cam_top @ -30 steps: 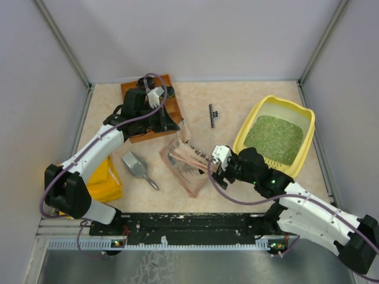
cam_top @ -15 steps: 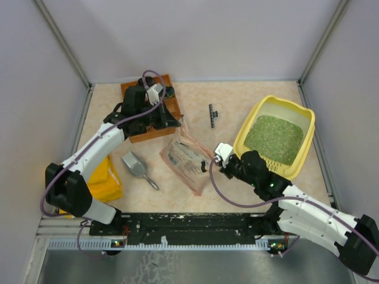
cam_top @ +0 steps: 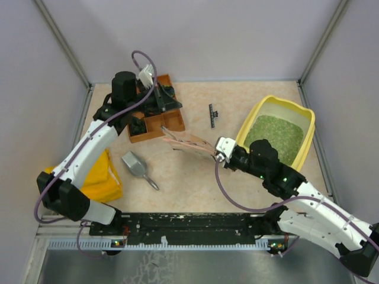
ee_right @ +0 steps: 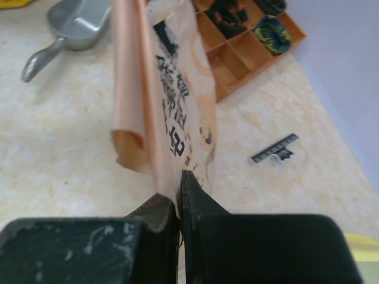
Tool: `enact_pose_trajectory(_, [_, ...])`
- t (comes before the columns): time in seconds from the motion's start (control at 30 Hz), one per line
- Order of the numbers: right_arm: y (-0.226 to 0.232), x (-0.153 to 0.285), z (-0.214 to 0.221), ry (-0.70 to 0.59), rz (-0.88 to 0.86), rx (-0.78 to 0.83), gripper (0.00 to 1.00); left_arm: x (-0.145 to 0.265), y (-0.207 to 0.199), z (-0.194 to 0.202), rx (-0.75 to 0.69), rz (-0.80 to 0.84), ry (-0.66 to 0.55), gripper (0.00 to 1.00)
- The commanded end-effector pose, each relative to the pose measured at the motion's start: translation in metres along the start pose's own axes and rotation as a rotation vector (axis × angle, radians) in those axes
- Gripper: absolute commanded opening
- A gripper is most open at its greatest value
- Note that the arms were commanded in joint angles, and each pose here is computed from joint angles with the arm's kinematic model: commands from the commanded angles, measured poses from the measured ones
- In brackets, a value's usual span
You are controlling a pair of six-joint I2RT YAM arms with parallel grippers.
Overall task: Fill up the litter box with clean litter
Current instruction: Open the cat litter bag at the center of the board.
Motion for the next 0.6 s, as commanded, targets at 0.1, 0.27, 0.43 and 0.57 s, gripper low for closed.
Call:
enact_pose_trajectory(0.1, [0.056,0.012,0.008,-0.089,-0.245,-0.162,0.00,0.047,0.014,0.068,-0.026,-0.106,0.086,0.09])
enact_pose_trajectory(0.27, [0.067,0.014,0.021,-0.069,-0.275,-0.220,0.00,0.085,0.017,0.092,-0.070,-0.217,0.124,0.36])
enact_pose_trajectory(0.43, [0.066,0.009,0.038,-0.027,-0.239,-0.251,0.00,0.102,0.014,0.117,-0.023,-0.218,0.127,0.41])
enact_pose_trajectory(0.57, [0.061,0.006,0.040,-0.037,-0.192,-0.283,0.00,0.110,0.014,0.127,-0.004,-0.230,0.135,0.42])
Point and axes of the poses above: each gripper's point midway between its finger pads, its own x axis back along the fingers, its own y axis along the line the jaws close on, z = x × y, the point moved 3 cm from there along x, back along the fingers, and after that the axes turned 12 degrees about -x, right-handed, at the moved point
